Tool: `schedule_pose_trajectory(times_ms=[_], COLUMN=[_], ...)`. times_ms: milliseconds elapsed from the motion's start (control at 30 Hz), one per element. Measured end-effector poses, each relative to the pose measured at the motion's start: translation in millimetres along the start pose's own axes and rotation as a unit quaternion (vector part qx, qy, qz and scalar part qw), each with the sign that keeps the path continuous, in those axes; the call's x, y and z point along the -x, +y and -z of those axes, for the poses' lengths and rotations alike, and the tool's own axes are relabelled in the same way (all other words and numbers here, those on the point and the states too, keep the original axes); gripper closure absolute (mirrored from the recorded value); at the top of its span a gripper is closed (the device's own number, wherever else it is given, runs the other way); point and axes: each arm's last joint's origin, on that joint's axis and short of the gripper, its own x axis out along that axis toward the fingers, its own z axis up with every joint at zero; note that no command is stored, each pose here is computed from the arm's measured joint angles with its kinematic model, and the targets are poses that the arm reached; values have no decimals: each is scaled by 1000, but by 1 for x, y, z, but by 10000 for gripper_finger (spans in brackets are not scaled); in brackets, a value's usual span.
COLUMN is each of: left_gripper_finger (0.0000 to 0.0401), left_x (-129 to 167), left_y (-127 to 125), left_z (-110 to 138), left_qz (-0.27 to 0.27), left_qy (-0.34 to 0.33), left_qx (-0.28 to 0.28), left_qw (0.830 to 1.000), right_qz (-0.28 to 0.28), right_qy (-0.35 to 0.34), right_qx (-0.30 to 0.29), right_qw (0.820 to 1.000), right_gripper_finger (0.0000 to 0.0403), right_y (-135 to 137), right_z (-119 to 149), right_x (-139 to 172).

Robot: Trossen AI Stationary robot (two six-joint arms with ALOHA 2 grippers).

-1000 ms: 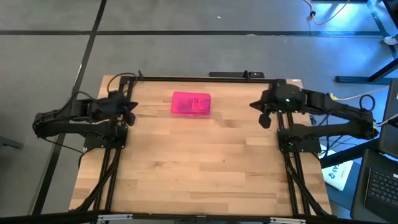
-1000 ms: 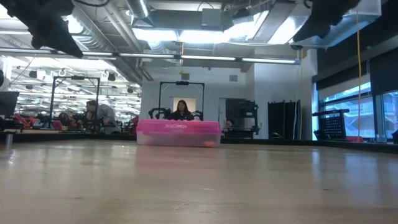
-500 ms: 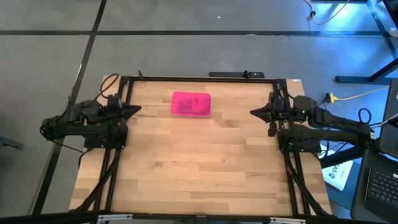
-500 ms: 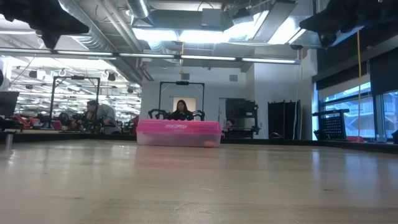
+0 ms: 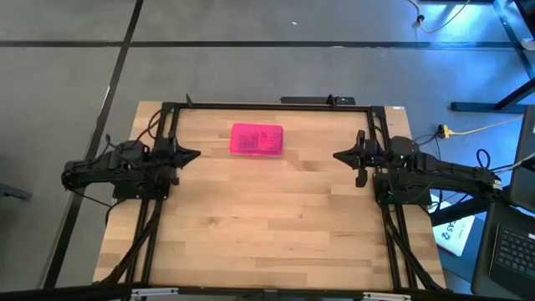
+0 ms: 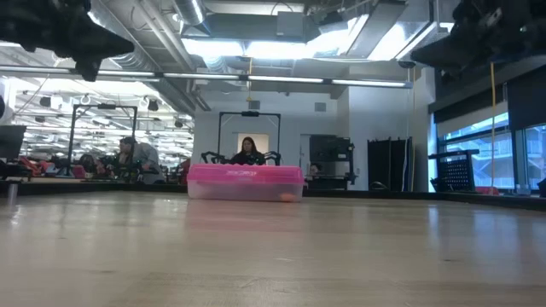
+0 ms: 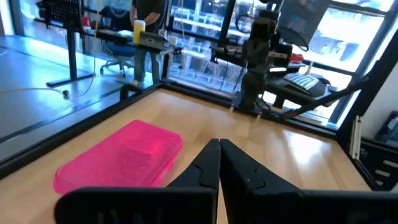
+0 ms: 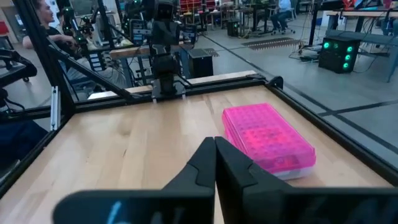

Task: Pack school essentials
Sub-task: Return to Home Position

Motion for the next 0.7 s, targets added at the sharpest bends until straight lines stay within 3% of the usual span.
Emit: schedule_pose_trajectory(times_ms=[433, 567, 700], left_gripper_finger=[400, 400, 401], left_x=[-15, -21, -26], left_y=[3, 4, 6], left_z=[23, 34, 44], left_qz=[5, 7, 8], left_qy=[-14, -25, -32], left_qx=[-21, -31, -36], left_qw=[1000, 999, 999], right_qz=[13, 28, 9], right_qy=[-25, -28, -49], right_qx=[41, 35, 17], right_qw=[999, 999, 999], right_gripper_finger=[401, 401, 401], right_y=[-7, -12, -15], right_z=[20, 32, 47], right_x=[-2, 0, 0])
